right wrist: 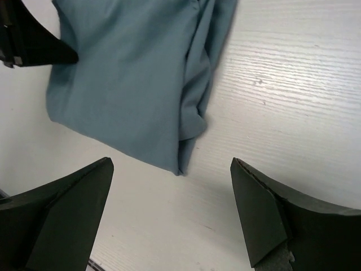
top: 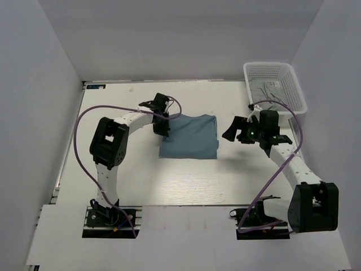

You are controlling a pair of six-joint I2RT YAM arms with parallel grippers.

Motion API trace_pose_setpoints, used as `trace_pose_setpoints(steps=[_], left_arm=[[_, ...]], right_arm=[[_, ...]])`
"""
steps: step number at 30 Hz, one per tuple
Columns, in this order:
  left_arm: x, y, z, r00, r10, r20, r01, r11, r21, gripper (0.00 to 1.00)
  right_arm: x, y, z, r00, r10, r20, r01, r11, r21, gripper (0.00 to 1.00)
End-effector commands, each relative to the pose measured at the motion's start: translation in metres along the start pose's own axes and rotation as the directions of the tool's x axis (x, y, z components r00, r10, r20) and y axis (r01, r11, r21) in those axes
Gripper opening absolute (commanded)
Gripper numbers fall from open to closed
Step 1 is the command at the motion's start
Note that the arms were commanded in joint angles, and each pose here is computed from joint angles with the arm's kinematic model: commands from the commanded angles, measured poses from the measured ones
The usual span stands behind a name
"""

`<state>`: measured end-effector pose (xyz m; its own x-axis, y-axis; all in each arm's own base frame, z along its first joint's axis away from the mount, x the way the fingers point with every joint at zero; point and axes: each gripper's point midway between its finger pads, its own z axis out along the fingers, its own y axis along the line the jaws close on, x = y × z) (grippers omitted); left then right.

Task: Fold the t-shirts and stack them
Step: Put the neatly folded tshirt into the corner of the board with the left arm

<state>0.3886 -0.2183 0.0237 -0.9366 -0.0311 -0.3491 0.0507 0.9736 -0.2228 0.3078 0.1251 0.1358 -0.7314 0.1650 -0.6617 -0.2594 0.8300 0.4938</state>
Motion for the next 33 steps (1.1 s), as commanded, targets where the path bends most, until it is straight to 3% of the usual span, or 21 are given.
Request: trace_pose_setpoints(steps=[1,3,9,14,16,20,21,24,29,33], left_arm=[[-0.015,0.046,-0.005,1.0,0.008,0.008,-0.006,0.974,-0.227,0.0],[-0.045,0.057,-0.018,0.996,0.024,0.084,0.0,0.96,-0.281,0.0],[-0.108,0.124,-0.074,0.968,0.081,0.237,0.065,0.832,-0.55,0.0],[-0.144,0.191,-0.095,0.946,0.115,0.302,0.116,0.751,-0.65,0.0],[-0.157,0.218,-0.098,0.942,0.164,0.292,0.106,0.68,-0.725,0.0],[-0.202,0.263,-0.113,0.915,0.175,0.363,0.183,0.621,-0.762,0.0],[-0.203,0.283,-0.099,0.923,0.16,0.349,0.193,0.593,-0.782,0.0],[-0.231,0.304,-0.099,0.905,0.187,0.383,0.208,0.59,-0.78,0.0],[-0.246,0.343,-0.091,0.905,0.211,0.369,0.209,0.536,-0.818,0.0],[-0.257,0.366,-0.102,0.875,0.201,0.44,0.283,0.525,-0.803,0.0]], right_arm=[[0.0,-0.012,-0.006,0.999,-0.027,0.017,0.026,0.997,0.068,0.9],[0.0,-0.018,-0.006,0.999,-0.028,0.026,0.026,0.995,0.099,0.9],[-0.002,-0.027,-0.009,0.997,-0.033,0.064,0.023,0.988,0.154,0.9],[-0.002,-0.033,-0.011,0.995,-0.029,0.092,0.011,0.982,0.187,0.9],[-0.003,-0.035,-0.014,0.994,-0.032,0.105,0.011,0.98,0.2,0.9],[-0.011,-0.041,-0.02,0.985,-0.049,0.168,0.007,0.97,0.242,0.9],[-0.015,-0.041,-0.022,0.977,-0.06,0.202,0.009,0.97,0.245,0.9],[-0.017,-0.047,-0.023,0.964,-0.066,0.257,-0.006,0.963,0.269,0.9],[-0.022,-0.051,-0.028,0.956,-0.079,0.282,-0.009,0.955,0.298,0.9],[-0.022,-0.056,-0.032,0.952,-0.084,0.296,-0.018,0.945,0.326,0.9]])
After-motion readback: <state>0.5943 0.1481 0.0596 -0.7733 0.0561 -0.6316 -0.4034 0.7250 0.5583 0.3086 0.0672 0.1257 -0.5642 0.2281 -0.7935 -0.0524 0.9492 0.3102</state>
